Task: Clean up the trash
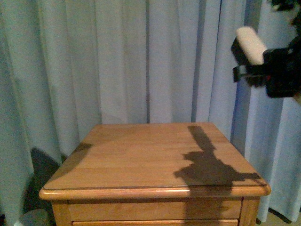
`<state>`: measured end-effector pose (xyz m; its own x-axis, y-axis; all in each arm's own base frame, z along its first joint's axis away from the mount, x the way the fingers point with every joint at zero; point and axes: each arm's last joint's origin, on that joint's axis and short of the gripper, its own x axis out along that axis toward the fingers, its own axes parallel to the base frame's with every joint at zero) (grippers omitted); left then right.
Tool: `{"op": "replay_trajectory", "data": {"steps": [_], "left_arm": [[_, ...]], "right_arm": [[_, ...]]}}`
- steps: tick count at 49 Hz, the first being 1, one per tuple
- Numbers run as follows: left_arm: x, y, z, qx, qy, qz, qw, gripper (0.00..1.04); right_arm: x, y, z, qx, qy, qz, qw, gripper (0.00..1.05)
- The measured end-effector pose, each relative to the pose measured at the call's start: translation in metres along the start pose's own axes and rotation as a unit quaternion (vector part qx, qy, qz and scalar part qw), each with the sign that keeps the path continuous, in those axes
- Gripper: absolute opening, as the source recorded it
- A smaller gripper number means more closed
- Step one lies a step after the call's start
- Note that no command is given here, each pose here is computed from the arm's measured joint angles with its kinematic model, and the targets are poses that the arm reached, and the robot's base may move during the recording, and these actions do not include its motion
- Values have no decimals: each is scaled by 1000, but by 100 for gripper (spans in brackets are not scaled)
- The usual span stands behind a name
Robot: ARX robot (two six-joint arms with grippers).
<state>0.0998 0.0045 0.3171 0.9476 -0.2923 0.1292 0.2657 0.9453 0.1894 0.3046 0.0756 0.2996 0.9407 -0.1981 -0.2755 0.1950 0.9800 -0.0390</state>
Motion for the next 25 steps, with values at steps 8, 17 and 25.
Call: {"op": "replay_trajectory", "data": {"steps": [8,17,25], "left_arm": [[0,0,0,0,0,0,1000,29],[0,0,0,0,0,0,1000,29],[0,0,0,0,0,0,1000,29]], "right_arm": [[-48,-23,2,-10,-68,-44,997,21],[-112,-37,-10,-17,-138,-60,988,21],[-155,-46,-29,-17,-169,-79,982,21]]}}
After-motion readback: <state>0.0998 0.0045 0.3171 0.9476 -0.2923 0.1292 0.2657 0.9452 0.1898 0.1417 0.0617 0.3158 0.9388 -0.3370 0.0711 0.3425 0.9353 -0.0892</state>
